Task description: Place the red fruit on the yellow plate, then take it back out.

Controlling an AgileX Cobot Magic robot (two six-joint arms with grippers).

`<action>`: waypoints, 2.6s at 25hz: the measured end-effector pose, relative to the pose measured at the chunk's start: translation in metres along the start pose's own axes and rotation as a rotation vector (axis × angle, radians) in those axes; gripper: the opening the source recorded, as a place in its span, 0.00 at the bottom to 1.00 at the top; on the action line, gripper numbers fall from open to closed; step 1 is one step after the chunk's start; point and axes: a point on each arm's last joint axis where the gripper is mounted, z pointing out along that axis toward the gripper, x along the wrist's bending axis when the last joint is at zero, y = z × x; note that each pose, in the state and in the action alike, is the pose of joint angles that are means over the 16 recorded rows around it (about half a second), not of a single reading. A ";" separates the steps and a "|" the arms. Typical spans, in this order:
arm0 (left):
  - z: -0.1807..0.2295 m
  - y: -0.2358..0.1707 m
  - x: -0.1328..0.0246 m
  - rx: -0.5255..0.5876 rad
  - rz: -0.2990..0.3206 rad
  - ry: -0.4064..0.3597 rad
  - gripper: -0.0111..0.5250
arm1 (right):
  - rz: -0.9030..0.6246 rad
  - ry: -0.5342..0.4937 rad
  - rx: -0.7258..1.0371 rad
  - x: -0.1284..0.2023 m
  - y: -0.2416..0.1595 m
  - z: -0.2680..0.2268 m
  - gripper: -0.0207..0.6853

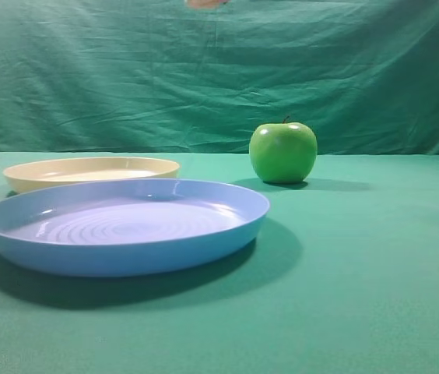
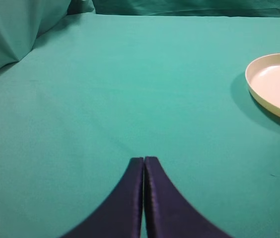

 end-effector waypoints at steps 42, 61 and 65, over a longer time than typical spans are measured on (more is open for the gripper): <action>0.000 0.000 0.000 0.000 0.000 0.000 0.02 | 0.279 -0.182 0.108 -0.051 -0.197 0.028 0.88; 0.000 0.000 0.000 0.000 0.000 0.000 0.02 | 0.173 -0.167 -0.194 0.005 -0.181 -0.128 0.05; 0.000 0.000 0.000 0.000 0.000 0.000 0.02 | 0.128 -0.194 -0.297 0.020 -0.197 -0.155 0.03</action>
